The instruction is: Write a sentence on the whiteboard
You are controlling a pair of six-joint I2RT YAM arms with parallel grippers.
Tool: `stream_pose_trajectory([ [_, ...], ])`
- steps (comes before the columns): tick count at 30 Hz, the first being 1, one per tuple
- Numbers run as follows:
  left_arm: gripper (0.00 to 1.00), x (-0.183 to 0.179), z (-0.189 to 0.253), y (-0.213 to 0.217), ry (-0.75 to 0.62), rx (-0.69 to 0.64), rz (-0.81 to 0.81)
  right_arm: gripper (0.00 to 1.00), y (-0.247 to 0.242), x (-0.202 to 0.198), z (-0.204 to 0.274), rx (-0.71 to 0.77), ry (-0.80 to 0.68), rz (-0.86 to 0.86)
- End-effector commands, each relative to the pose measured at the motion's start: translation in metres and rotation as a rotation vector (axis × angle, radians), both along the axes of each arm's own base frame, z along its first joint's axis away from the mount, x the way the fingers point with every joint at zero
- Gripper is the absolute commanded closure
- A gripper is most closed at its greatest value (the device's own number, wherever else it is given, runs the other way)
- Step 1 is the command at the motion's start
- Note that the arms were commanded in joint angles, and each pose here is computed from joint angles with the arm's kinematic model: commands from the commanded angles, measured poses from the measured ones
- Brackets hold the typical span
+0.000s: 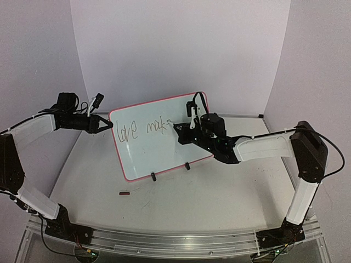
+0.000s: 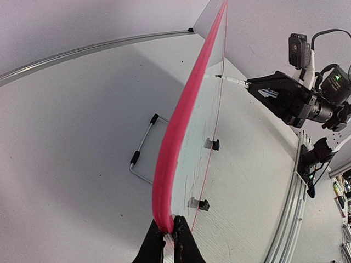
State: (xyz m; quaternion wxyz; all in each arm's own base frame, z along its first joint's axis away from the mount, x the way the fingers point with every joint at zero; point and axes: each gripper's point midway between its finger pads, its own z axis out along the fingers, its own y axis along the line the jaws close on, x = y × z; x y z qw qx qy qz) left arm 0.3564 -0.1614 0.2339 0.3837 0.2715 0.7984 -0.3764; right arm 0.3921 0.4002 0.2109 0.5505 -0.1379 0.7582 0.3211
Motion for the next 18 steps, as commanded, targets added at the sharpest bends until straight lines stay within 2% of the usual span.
stream_pose_trajectory([
  [1, 1.00, 0.008, -0.002, 0.003, -0.035, 0.053, 0.011, 1.00, -0.001, 0.001, -0.014, -0.018, 0.028, 0.005],
  [11, 1.00, 0.008, -0.002, 0.004, -0.034, 0.053, 0.011, 1.00, -0.009, -0.006, -0.034, -0.031, 0.076, -0.001],
  [18, 1.00, 0.008, -0.001, 0.003, -0.037, 0.053, 0.011, 1.00, -0.019, -0.004, -0.027, -0.034, 0.058, -0.049],
])
